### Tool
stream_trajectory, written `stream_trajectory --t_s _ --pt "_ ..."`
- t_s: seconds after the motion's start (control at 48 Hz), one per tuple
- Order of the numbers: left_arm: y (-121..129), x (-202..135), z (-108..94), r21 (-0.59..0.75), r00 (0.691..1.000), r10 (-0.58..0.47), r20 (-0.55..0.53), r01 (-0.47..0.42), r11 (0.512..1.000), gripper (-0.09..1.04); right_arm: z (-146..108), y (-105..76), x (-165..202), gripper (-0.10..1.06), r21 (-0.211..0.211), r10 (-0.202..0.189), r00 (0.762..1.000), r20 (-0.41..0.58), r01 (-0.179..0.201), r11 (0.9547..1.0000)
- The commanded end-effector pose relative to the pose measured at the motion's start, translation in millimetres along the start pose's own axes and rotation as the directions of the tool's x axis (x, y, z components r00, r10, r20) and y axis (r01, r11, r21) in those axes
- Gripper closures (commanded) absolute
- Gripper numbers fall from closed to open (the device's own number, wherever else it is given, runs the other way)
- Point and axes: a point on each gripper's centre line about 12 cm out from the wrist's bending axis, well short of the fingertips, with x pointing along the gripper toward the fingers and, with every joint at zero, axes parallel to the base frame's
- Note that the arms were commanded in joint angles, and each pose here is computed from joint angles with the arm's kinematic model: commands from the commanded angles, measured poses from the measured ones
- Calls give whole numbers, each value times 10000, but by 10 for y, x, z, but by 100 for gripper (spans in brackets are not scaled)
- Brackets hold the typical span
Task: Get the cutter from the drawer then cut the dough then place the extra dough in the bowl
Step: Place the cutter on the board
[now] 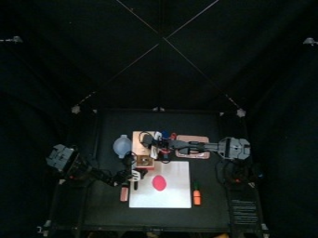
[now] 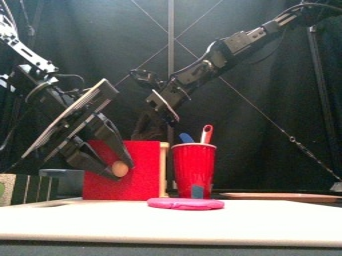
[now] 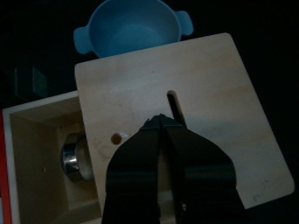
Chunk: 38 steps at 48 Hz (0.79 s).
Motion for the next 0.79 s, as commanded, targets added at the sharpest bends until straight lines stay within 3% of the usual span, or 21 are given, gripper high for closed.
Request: stream_trajectory --t_s 0.021,0.312,0.625,0.792 --pt "-75 -44 -106 112 9991 -234 -366 238 9997 37 -72 13 23 92 13 22 9994 -351 -21 10000" --pt "-45 -45 -100 174 9992 -176 -347 182 9997 34 -59 12 21 92 14 19 9995 -320 -19 10000" --pt "-51 -48 -101 189 9991 -201 -367 208 9996 8 -59 12 21 92 14 19 9995 -320 -19 10000" --pt "-93 -75 -103 183 9985 -357 -415 365 9992 3 -64 12 26 92 14 20 9994 -336 -20 10000"
